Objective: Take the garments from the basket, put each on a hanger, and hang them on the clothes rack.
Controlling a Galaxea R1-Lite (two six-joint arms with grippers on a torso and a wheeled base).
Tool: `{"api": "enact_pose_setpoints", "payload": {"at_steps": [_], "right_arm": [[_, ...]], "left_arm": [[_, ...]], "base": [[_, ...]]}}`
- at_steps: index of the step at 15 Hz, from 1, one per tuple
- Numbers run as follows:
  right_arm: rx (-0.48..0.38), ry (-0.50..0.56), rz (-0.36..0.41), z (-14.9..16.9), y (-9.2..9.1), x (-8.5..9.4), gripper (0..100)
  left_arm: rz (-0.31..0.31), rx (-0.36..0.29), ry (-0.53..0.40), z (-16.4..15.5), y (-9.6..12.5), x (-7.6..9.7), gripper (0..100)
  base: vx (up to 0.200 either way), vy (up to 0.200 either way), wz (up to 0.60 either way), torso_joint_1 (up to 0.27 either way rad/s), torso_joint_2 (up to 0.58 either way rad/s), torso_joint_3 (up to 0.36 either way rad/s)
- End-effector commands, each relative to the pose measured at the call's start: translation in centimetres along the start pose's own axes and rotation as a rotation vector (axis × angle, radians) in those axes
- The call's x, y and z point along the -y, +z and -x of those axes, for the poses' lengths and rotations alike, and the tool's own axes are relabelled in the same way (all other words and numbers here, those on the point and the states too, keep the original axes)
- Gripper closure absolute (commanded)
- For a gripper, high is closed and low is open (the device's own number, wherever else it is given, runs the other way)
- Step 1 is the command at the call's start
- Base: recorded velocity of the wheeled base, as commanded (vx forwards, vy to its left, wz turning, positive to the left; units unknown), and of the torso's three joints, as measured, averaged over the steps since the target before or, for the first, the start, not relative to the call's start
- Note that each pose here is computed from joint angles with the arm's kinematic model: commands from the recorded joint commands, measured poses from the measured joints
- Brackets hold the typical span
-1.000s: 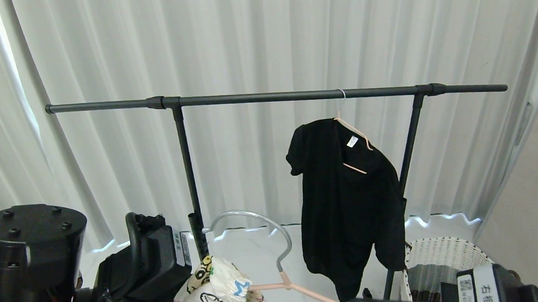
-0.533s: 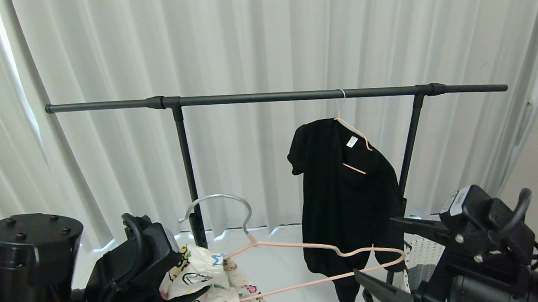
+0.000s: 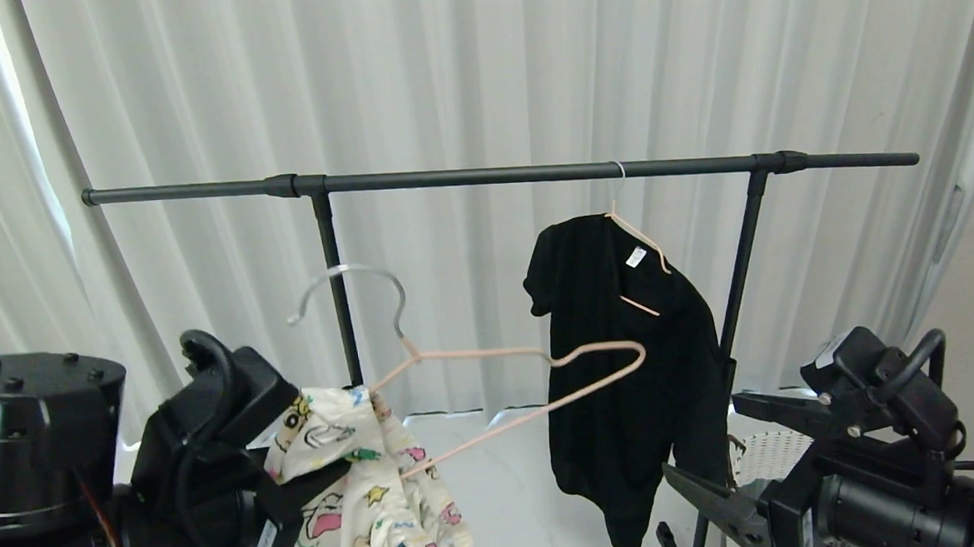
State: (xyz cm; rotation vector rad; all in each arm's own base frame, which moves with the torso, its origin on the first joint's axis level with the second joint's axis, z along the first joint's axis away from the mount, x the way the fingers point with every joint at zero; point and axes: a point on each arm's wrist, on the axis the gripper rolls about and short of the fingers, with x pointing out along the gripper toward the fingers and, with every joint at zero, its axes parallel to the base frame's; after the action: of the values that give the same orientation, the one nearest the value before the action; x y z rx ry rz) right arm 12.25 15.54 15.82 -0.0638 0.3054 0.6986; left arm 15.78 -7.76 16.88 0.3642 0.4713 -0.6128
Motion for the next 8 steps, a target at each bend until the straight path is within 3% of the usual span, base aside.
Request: {"api": "enact_pose_setpoints", "payload": {"at_steps": [1, 4, 8], "right_arm": [[-0.048, 0.010, -0.069, -1.7, -0.4, -0.7, 0], [-0.068, 0.070, -0.267, -6.0, 0.7, -4.3, 0], [-0.056, 0.060, -0.402, -11.4, 1.4, -8.1, 0]], "left_arm": [[0.048, 0.064, 0.026, 0.3, 2.3, -0.7, 100], [0.047, 0.096, 0.034, 0.9, 3.5, -1.0, 100], [0.031, 0.149, 0.026, 2.1, 4.0, -0.6, 100]], "base": [[0.000, 0.000, 0.00, 0.000, 0.00, 0.000], [0.000, 0.000, 0.00, 0.000, 0.00, 0.000], [0.000, 0.000, 0.00, 0.000, 0.00, 0.000]]}}
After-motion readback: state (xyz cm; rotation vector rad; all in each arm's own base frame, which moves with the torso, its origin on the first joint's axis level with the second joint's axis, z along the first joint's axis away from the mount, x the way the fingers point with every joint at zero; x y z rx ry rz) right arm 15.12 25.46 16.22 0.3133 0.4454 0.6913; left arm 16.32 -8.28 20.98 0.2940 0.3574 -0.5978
